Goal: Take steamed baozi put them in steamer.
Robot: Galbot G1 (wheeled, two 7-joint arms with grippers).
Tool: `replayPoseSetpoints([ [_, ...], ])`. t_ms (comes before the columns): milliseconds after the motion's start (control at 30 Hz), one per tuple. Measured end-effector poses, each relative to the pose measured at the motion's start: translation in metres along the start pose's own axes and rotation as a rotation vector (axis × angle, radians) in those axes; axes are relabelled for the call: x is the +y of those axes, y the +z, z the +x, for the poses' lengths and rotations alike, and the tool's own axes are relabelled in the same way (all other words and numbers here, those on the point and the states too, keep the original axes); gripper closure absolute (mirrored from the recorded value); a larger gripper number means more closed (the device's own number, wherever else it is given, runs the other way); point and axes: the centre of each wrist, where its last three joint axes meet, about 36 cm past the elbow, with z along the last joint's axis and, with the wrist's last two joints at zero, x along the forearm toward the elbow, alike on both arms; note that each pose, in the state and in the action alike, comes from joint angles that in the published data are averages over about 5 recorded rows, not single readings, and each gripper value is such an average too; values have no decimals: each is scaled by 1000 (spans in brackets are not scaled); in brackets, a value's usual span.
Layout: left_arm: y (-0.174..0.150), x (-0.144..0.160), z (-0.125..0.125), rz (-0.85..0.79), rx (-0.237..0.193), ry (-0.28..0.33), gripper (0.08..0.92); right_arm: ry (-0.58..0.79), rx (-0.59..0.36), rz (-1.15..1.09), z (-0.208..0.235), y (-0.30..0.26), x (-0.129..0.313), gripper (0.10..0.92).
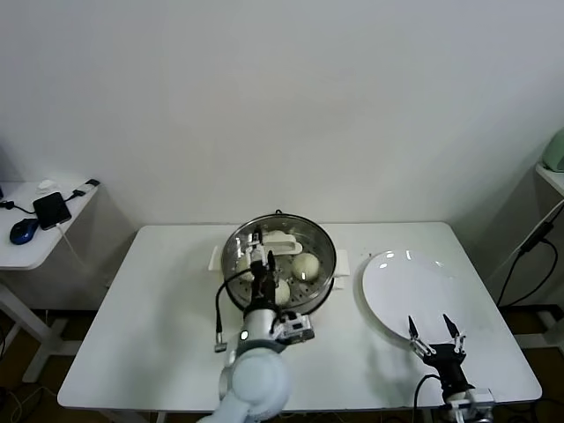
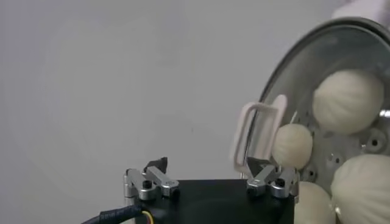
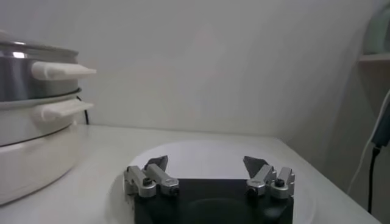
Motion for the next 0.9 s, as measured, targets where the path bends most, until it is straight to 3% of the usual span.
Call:
replayPoseSetpoints([
  [300, 65, 38, -2, 429, 93, 45, 177, -6, -53, -23, -4, -6, 2, 200],
  [467, 130, 44, -6, 658, 88, 52, 177, -1, -69, -32, -7, -5, 2, 200],
  [667, 197, 20, 3, 923, 54, 77, 177, 1, -78, -45, -11, -1, 4, 200],
  [900, 243, -23, 20, 1113, 63, 83, 177, -4, -78, -54, -13, 1, 6, 200],
])
